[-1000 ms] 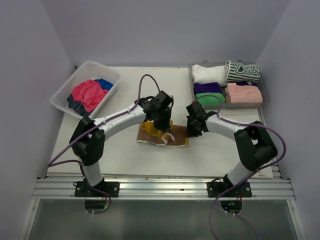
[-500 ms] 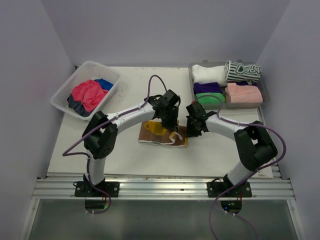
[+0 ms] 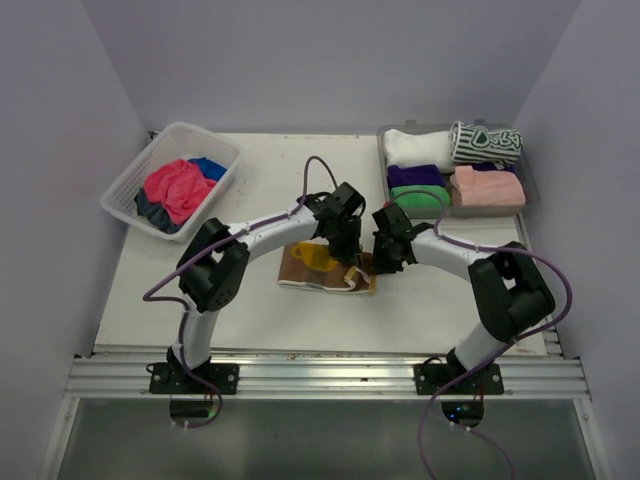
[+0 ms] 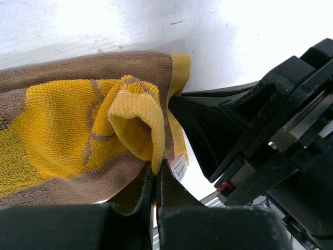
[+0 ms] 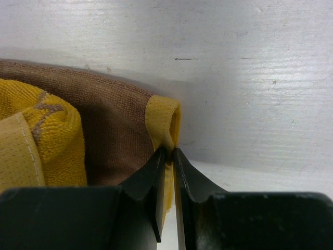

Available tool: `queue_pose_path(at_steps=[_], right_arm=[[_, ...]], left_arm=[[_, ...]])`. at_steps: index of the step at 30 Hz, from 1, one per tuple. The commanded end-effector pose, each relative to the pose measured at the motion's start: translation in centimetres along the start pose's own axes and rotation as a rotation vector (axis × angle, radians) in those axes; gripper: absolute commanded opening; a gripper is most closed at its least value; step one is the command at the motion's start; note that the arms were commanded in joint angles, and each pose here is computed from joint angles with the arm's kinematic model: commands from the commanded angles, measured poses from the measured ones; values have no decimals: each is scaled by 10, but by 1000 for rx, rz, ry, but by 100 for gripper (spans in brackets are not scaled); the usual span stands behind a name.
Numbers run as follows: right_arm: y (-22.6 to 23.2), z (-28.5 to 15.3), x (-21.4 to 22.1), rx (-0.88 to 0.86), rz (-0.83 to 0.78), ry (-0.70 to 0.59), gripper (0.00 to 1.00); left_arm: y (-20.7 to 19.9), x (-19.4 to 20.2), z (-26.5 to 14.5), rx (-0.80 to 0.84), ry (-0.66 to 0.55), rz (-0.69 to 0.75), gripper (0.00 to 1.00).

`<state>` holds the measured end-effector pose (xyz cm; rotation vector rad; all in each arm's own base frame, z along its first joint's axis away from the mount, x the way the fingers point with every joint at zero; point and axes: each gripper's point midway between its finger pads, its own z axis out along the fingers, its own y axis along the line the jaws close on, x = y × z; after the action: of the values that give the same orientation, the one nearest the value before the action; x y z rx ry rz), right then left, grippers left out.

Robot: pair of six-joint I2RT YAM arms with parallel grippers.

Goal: Roll the towels
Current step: Fold the towel

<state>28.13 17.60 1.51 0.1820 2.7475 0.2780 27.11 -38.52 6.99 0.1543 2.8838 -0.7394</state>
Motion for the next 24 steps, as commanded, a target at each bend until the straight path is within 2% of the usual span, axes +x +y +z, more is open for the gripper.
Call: queue_pose_path(at_steps=[1,7,10,11,12,16,20,24], right_arm=[[5,1,2,-19,10,6,15],[3,-2,1,-16,13,-2,15],[1,-7,1,-6,11,-9,17],[0,-10,1,-5,12,-10,19],[-2,-13,-1,2,14,-19,19],[-11,-31,-7,40,15,-66,22],[-22,-58,-13,76,14,-125,23],[-18,-79,-21,46,15,-180,26]], left_arm=[[-30,-11,-5,89,-26,4,0],[-24,-7,10,68,8,-9,1],[-21,-4,10,56,18,-17,30],[-22,-5,7,58,14,-11,36],[-23,-5,5,61,11,-7,38],[-29,-8,-17,74,-23,15,40],[-37,-16,-60,91,-109,49,40],[-21,-14,-85,88,-150,37,40]])
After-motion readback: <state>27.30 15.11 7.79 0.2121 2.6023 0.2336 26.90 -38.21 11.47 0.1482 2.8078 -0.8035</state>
